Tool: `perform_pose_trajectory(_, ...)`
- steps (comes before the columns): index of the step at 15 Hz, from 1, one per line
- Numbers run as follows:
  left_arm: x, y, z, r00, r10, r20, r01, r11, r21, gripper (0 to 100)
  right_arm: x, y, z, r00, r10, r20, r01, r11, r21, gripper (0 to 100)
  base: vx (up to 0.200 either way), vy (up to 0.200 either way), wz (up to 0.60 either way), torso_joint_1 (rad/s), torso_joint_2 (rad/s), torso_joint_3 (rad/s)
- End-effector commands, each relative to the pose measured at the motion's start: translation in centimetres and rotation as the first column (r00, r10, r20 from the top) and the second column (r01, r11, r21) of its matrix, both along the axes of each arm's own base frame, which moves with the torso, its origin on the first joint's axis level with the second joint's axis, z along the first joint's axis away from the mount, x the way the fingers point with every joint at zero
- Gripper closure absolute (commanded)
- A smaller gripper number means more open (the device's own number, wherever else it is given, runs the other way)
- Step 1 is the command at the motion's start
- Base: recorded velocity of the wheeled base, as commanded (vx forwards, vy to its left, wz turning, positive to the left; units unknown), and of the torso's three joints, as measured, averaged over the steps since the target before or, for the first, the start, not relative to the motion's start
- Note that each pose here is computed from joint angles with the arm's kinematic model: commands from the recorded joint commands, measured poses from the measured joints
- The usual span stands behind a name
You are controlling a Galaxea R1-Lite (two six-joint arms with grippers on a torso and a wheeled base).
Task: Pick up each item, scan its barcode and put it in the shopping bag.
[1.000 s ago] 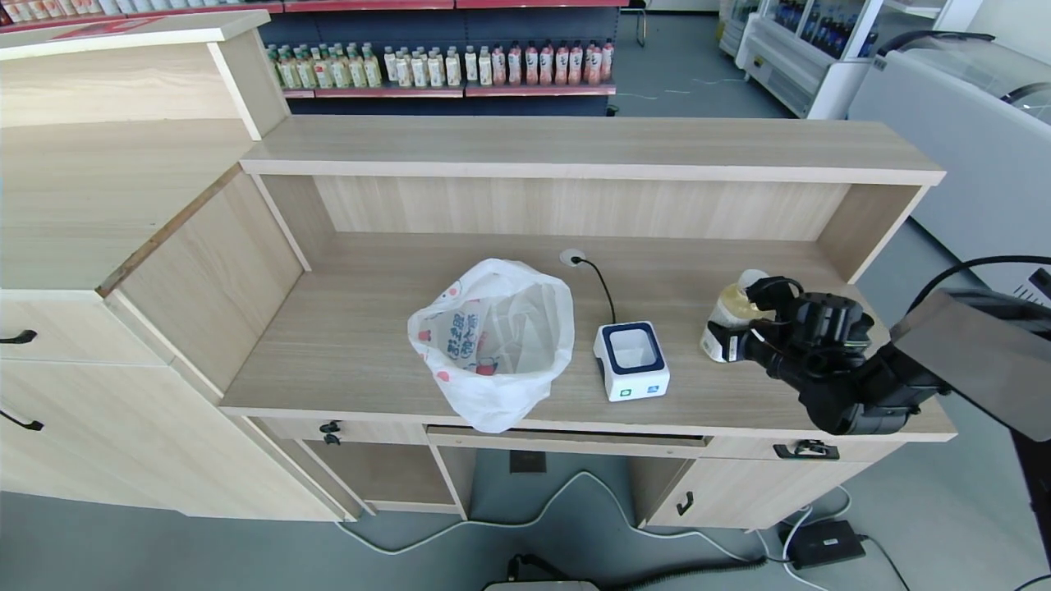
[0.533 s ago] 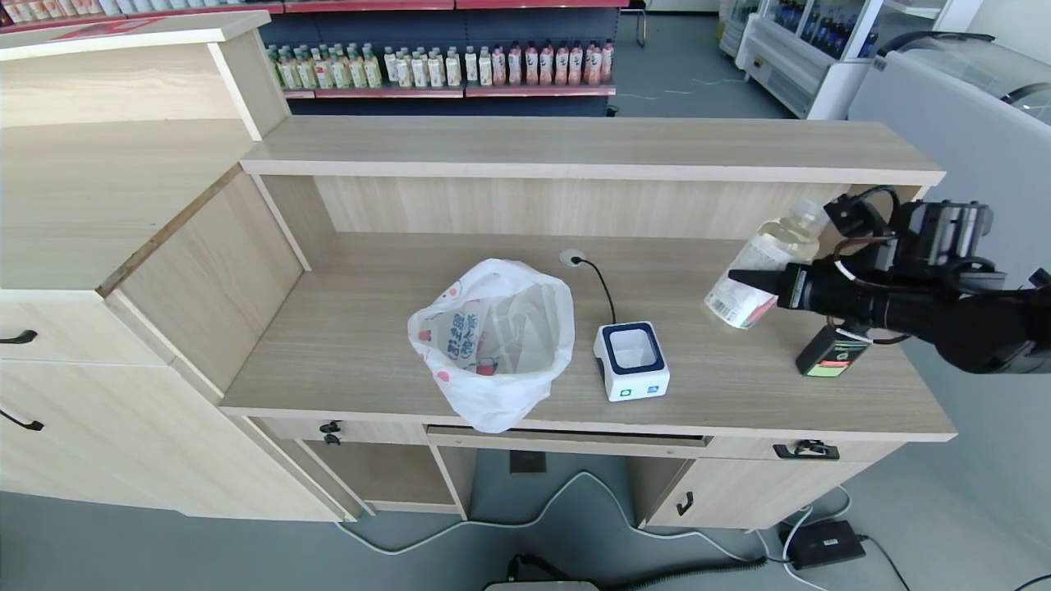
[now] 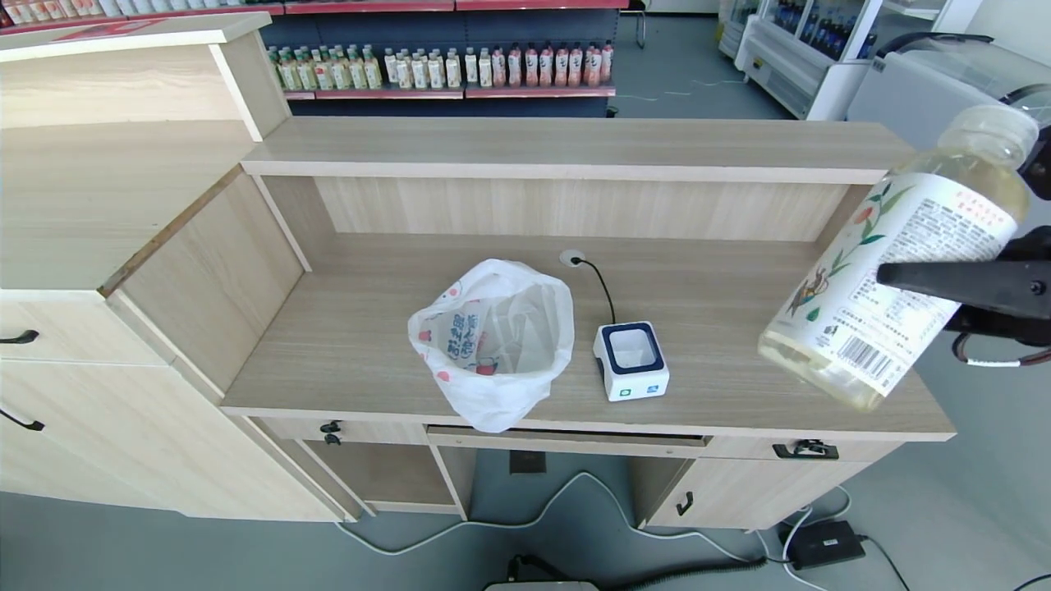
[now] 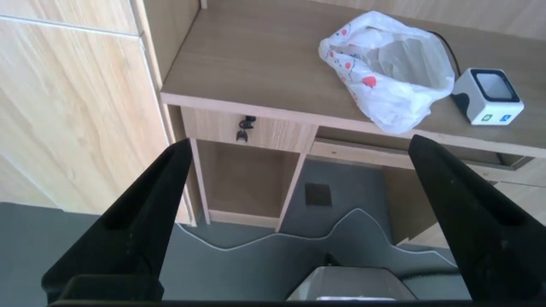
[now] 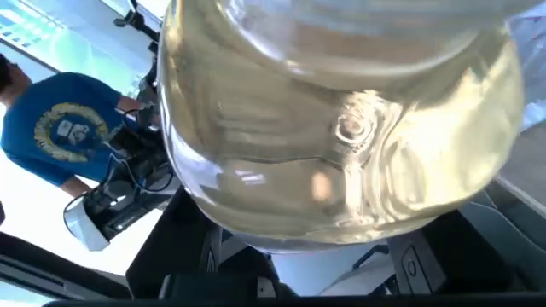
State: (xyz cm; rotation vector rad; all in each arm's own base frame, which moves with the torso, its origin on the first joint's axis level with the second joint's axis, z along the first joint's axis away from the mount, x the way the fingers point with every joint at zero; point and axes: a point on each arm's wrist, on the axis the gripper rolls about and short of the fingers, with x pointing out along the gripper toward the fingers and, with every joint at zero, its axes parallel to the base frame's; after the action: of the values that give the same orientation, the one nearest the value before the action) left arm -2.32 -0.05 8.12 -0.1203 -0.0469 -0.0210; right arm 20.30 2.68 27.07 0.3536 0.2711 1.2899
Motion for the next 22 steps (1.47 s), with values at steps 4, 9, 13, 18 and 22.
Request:
perform_pose_trajectory(4,0.0,0.0,0.0,1.000,0.001,0.001,-0.001,1.000,0.000,0,-5.1,2.1,2.6,0.987,0.157,0.021,-0.158,0.987,0.037,100,0.000,0.000,0.00,0.000,0.00,0.000)
perform_pose_trajectory(9,0.0,0.0,0.0,1.000,0.001,-0.001,-0.001,1.000,0.000,0,-8.1,2.1,3.2,0.964,0.259,-0.065,-0.255,0.965,0.065,100,0.000,0.000,0.00,0.000,0.00,0.000)
perform_pose_trajectory(13,0.0,0.0,0.0,1.000,0.001,0.001,-0.001,1.000,0.000,0,-8.6,2.2,3.1,0.960,0.271,-0.066,-0.267,0.962,0.066,100,0.000,0.000,0.00,0.000,0.00,0.000)
perform_pose_trajectory(18,0.0,0.0,0.0,1.000,0.001,-0.001,-0.001,1.000,0.000,0,-9.2,1.9,2.5,0.962,0.261,-0.083,-0.255,0.964,0.068,100,0.000,0.000,0.00,0.000,0.00,0.000)
perform_pose_trajectory(22,0.0,0.0,0.0,1.000,0.001,0.001,-0.001,1.000,0.000,0,-9.3,1.9,2.3,0.963,0.256,-0.087,-0.251,0.966,0.069,100,0.000,0.000,0.00,0.000,0.00,0.000)
